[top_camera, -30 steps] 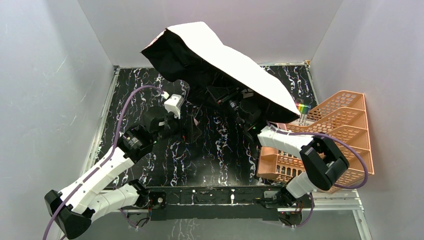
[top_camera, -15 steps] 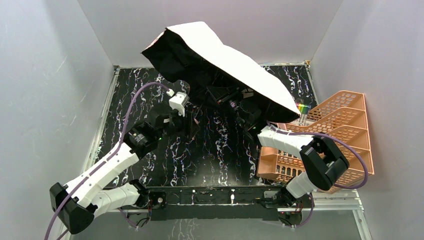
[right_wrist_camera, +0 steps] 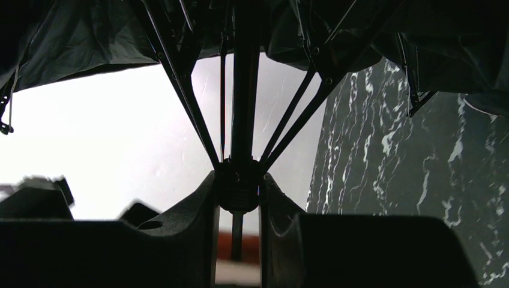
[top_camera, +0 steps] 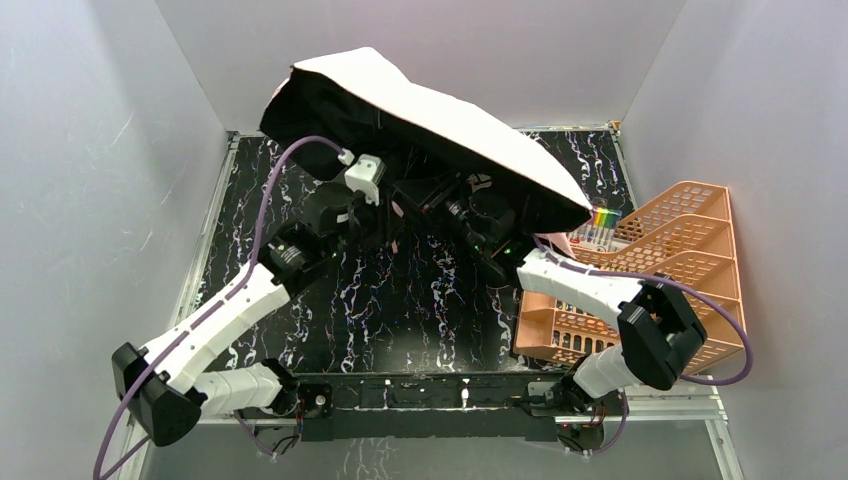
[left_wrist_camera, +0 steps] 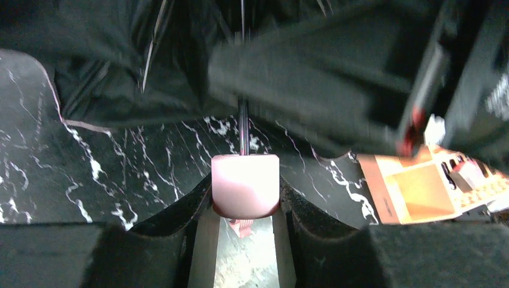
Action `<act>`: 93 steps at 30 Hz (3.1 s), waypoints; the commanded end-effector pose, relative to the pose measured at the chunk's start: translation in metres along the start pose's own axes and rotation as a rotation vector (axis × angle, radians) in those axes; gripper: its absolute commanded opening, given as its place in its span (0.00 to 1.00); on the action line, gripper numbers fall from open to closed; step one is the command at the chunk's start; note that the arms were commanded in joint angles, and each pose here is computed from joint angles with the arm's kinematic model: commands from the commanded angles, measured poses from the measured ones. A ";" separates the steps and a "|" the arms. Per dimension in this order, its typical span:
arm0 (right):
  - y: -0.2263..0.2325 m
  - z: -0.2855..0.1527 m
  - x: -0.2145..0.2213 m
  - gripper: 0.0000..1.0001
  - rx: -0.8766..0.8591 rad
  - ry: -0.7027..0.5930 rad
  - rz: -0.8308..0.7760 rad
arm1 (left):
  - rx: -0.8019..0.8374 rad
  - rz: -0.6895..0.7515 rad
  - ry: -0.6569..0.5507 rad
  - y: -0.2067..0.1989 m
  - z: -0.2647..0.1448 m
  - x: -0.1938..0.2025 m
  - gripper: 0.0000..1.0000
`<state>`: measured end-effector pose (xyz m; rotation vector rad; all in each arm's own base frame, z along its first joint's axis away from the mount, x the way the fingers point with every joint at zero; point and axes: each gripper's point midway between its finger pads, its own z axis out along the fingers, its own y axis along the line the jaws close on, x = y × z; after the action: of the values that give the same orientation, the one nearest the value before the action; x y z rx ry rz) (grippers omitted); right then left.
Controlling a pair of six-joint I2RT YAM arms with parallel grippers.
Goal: Put away the umbrella
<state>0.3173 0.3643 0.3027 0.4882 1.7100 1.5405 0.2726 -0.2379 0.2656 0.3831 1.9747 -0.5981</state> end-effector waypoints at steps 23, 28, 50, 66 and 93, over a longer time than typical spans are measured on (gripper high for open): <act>0.139 -0.028 0.119 0.03 -0.212 0.381 0.111 | -0.314 0.009 -0.065 0.031 -0.111 -0.107 0.00; 0.123 -0.028 0.129 0.05 -0.158 0.402 0.192 | -0.359 -0.028 0.071 0.036 -0.117 -0.081 0.00; -0.120 -0.013 0.122 0.41 0.220 0.231 0.035 | -0.447 -0.147 0.119 0.088 -0.015 0.099 0.00; -0.143 -0.065 0.084 0.63 0.306 0.107 -0.034 | -0.441 -0.177 0.208 0.088 0.007 0.135 0.00; -0.066 -0.193 -0.014 0.66 0.388 0.053 -0.579 | -0.340 -0.151 0.225 0.068 -0.008 0.117 0.69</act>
<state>0.1823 0.2328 0.1628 0.2273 2.1403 0.9166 0.2530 -0.1828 0.1047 0.0836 2.3572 -0.2718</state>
